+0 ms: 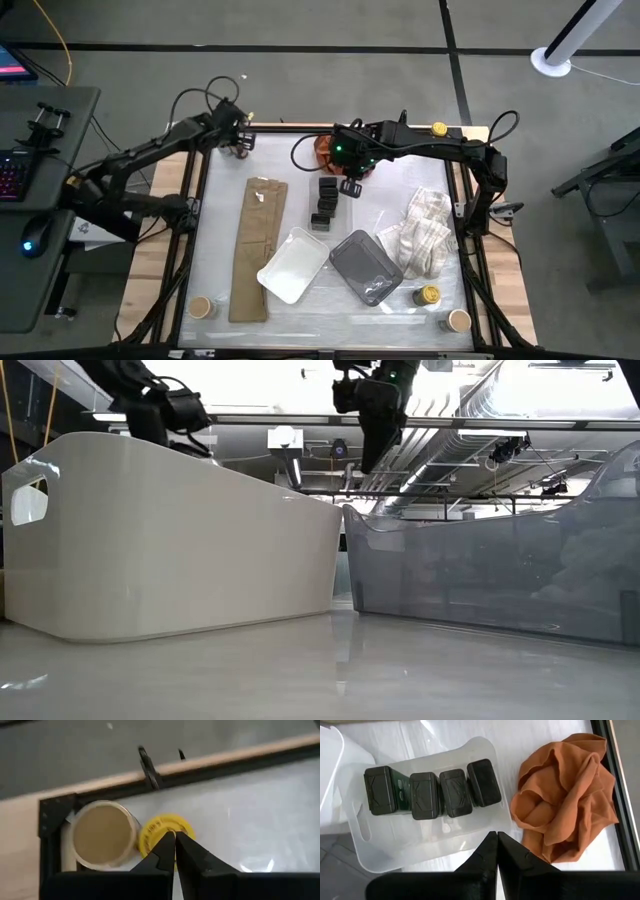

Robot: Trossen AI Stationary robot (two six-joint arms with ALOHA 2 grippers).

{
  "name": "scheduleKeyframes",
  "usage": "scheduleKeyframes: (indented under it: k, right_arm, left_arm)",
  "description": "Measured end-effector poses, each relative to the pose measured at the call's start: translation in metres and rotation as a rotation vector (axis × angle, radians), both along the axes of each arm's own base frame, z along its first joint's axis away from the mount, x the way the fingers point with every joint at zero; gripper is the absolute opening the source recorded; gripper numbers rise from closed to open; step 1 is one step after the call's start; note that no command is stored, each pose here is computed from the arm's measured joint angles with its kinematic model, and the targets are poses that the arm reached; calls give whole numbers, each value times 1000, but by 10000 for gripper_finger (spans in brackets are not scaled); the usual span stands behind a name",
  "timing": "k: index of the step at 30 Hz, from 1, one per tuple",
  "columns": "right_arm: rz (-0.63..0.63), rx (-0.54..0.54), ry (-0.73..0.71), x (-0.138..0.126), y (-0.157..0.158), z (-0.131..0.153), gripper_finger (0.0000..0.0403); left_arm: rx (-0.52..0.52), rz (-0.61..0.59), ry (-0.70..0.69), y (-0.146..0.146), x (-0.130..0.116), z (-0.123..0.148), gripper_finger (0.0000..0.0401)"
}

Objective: Sort spices by type
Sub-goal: Put the top left yellow seasoning bottle into the white bin

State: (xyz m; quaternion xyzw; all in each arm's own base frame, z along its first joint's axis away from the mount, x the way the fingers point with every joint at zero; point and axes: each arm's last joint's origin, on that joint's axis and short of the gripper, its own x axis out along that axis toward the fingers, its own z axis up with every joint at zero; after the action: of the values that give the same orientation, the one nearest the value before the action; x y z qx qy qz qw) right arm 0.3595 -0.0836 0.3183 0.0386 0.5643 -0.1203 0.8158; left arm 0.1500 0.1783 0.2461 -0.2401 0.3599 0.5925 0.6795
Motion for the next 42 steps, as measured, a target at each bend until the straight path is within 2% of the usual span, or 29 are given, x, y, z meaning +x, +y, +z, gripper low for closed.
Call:
scheduleKeyframes:
  k: [2, 5, 13, 21, 27, 42]
  right_arm:
    - [-6, 0, -13, 1, 0, 0, 0]
    - [-8, -2, -25, 2, 0, 1, 0]
    - [-33, 7, -31, 2, -1, 1, 0]
    - [-33, 7, -30, 2, 0, 1, 0]
    - [-32, 7, -30, 2, 0, 1, 0]
    - [-31, 4, -44, 4, -1, 1, 0]
  left_arm:
    - [34, 17, 3, 1, -1, -5, 1]
    - [27, 34, 2, 2, 0, -15, 0]
    - [70, 87, -28, 8, 4, -23, 0]
    - [54, 99, 18, 2, 1, -31, 0]
    - [45, 67, 18, -6, 8, -32, 0]
    - [4, -135, -46, -45, 43, -33, 0]
